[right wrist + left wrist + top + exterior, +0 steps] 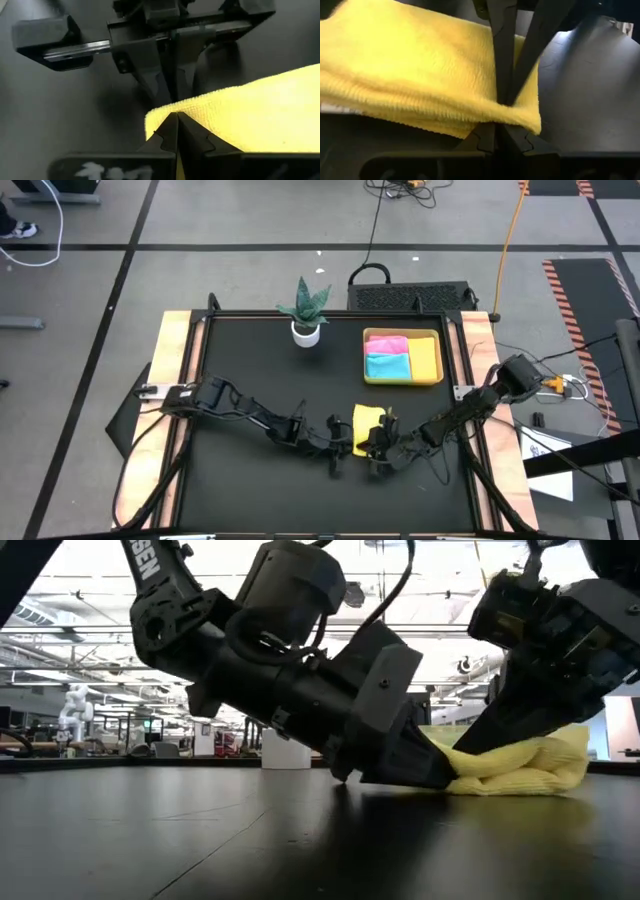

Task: Fold microfiber towels
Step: Fold the yellow microfiber cloth

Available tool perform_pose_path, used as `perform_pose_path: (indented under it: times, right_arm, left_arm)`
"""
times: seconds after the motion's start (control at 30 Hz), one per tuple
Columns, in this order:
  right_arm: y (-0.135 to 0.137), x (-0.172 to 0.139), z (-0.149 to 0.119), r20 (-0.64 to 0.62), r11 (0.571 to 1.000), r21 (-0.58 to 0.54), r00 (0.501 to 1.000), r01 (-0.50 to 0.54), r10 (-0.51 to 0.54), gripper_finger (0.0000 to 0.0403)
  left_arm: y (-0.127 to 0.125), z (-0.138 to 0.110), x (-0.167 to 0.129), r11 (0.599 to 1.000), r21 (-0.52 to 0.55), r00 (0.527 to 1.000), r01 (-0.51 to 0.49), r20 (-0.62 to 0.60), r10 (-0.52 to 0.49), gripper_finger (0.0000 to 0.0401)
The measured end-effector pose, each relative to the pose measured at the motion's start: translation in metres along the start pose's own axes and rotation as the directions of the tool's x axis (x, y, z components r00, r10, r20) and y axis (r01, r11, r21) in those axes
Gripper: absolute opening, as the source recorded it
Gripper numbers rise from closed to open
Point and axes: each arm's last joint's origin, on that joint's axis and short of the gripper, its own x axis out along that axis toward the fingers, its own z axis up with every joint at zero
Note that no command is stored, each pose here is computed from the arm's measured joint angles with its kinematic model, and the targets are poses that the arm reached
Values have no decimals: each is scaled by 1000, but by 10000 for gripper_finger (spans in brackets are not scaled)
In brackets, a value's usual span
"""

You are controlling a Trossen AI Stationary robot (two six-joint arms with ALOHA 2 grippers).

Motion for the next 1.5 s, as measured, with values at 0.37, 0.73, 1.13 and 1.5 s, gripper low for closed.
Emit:
perform_pose_path:
  times: [0.37,0.73,1.13,1.5]
  right_arm:
    - [12,-29,21,105,996,-38,991,-80,84,0]
    - [26,-42,-1,39,991,-75,993,-108,111,0]
    - [35,-28,-8,91,877,-471,983,-98,158,133]
    - [32,-9,-25,138,797,-596,990,95,-15,145]
  left_arm:
    - [-24,11,-11,999,21,997,41,-65,-40,16]
    - [-33,11,-22,998,55,989,-26,-147,34,6]
    - [-30,12,-20,994,71,990,-83,-112,91,8]
    - [-27,11,-16,995,56,993,-81,-77,85,3]
